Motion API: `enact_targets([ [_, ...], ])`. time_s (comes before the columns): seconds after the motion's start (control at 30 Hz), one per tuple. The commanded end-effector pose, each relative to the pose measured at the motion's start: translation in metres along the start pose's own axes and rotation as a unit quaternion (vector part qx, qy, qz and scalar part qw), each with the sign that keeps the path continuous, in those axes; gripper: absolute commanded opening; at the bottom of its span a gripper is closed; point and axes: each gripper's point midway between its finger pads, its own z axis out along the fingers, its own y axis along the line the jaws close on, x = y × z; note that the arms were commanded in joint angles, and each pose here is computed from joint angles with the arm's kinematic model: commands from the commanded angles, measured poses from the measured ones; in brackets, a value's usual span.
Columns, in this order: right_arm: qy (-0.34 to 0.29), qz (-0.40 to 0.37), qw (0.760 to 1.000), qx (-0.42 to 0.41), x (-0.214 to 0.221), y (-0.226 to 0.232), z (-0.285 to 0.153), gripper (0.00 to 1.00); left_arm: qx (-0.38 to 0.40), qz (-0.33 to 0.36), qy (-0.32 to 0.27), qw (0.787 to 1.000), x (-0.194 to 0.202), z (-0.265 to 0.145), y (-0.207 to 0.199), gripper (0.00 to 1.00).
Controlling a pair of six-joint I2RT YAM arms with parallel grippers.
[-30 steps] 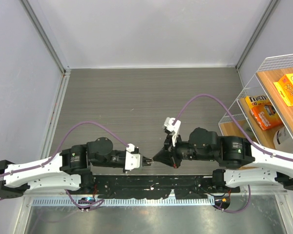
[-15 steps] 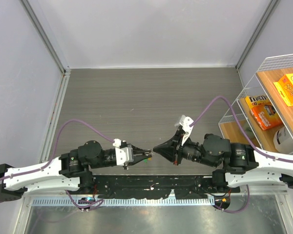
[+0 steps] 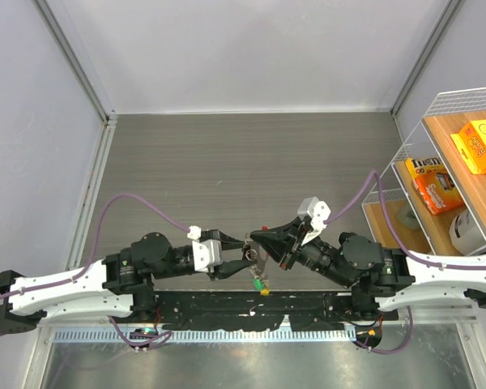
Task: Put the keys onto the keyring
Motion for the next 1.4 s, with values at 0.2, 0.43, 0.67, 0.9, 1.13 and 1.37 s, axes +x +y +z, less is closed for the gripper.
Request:
enact_targets([
  [0.2,-0.154,0.019,0.988,-0.023,-0.054,0.004,-0.016,0.06,-0.027,-0.013,-0.038,0.999,-0.034,-0.008,0.01,0.45],
  [0.43,-0.214,0.004,0.975,-0.052,-0.058,0.006,-0.027,0.06,-0.043,-0.022,-0.033,0.998,-0.041,-0.023,0.016,0.54],
  [0.67,-0.279,-0.012,0.957,-0.075,-0.071,0.01,-0.039,0.05,-0.041,-0.03,-0.067,0.996,-0.06,-0.041,0.014,0.55],
  [0.9,-0.337,-0.081,0.931,-0.114,-0.078,0.027,-0.048,0.06,-0.047,-0.011,-0.086,0.995,-0.075,-0.044,0.019,0.55],
  [1.13,-0.422,-0.144,0.887,-0.116,-0.087,0.032,-0.063,0.05,-0.027,-0.006,-0.091,0.996,-0.083,-0.034,0.014,0.56],
  [1.37,-0.452,-0.208,0.862,-0.096,-0.084,0.037,-0.058,0.05,-0.032,0.004,-0.09,0.995,-0.083,-0.031,0.016,0.56],
])
